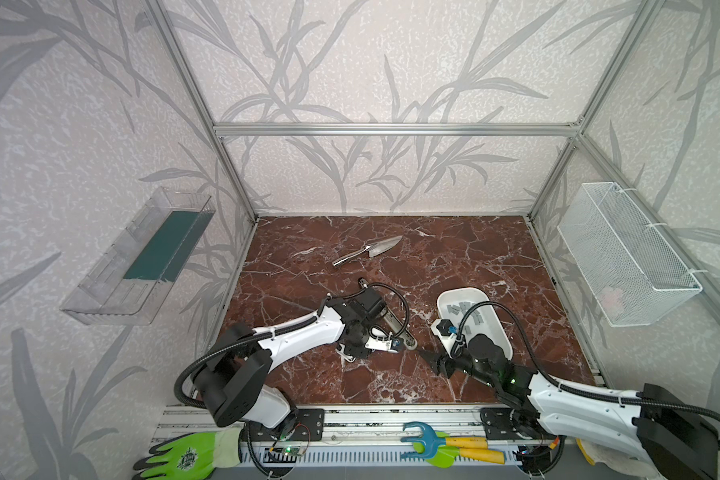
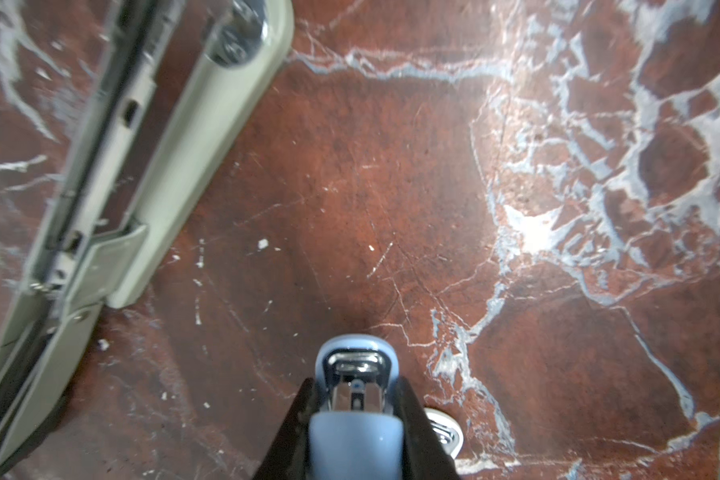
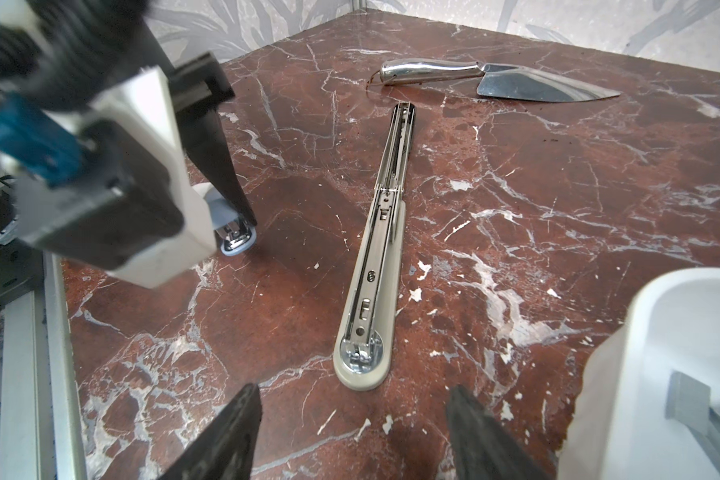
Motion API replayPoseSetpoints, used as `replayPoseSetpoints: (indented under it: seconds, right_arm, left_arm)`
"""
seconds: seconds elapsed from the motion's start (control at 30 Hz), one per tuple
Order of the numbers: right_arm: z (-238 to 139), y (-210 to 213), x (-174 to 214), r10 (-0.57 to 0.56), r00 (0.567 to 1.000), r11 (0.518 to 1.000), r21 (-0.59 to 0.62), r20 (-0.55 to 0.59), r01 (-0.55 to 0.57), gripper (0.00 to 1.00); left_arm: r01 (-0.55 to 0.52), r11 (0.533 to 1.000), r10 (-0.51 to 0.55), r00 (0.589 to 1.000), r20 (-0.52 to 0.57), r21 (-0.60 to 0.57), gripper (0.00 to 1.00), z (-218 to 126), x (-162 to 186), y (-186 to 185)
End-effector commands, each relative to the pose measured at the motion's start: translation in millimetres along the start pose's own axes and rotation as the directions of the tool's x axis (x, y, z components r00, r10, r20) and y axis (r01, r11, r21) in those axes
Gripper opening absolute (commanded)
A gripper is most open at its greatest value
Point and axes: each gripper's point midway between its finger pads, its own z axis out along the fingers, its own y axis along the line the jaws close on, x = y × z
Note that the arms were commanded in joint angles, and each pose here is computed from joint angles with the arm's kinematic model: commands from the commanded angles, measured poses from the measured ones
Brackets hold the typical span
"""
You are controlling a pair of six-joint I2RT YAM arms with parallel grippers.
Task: Load the staples into the stapler
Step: 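Carry the blue stapler toward the right gripper while the right gripper approaches it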
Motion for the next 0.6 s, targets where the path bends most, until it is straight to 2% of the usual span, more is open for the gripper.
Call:
replayPoseSetpoints:
  seconds: [0.0, 0.1, 0.17, 0.23, 0.33, 0.37, 0.43, 0.47, 0.53, 0.57]
  right_arm:
    - [2, 3, -8, 0.029, 0.999, 0.999, -0.020, 0.014, -0.029, 0.69]
    - [5, 3, -17, 0.110, 0.993, 0.994, -0.017, 0.036, -0.109, 0.61]
    - [9, -2, -22, 0.195, 0.980, 0.981, 0.010, 0.044, -0.196, 0.59]
    - [14, -1, -28, 0.269, 0.962, 0.963, 0.003, 0.044, -0.269, 0.59]
    - [25, 10, -36, 0.292, 0.956, 0.955, -0.048, 0.009, -0.291, 0.48]
    - [29, 13, -38, 0.299, 0.954, 0.953, -0.058, -0.001, -0.298, 0.47]
    - [35, 19, -41, 0.314, 0.949, 0.945, -0.087, -0.021, -0.315, 0.41]
    - [36, 22, -42, 0.321, 0.947, 0.941, -0.105, -0.021, -0.322, 0.41]
    - [36, 29, -47, 0.325, 0.946, 0.934, -0.153, -0.003, -0.321, 0.42]
    - [36, 30, -50, 0.327, 0.945, 0.932, -0.162, 0.002, -0.323, 0.42]
  left_arm:
    - [-0.030, 0.999, 0.031, 0.997, 0.077, -0.018, 0.01, -12, -10, -4]
    - [-0.047, 0.992, 0.070, 0.979, 0.193, -0.121, 0.00, -25, -28, 4]
    - [-0.049, 0.975, 0.115, 0.946, 0.303, -0.217, 0.00, -35, -45, 11]
    - [0.009, 0.939, 0.143, 0.899, 0.415, -0.343, 0.00, -47, -60, 24]
    - [0.059, 0.893, 0.208, 0.825, 0.526, -0.447, 0.00, -67, -76, 30]
    - [0.068, 0.885, 0.220, 0.812, 0.541, -0.461, 0.00, -71, -78, 31]
    - [0.088, 0.874, 0.226, 0.799, 0.558, -0.479, 0.11, -79, -81, 34]
    - [0.091, 0.871, 0.224, 0.800, 0.556, -0.482, 0.11, -80, -81, 35]
    - [0.090, 0.862, 0.225, 0.814, 0.536, -0.499, 0.00, -78, -77, 38]
    - [0.095, 0.856, 0.222, 0.820, 0.527, -0.508, 0.00, -77, -75, 40]
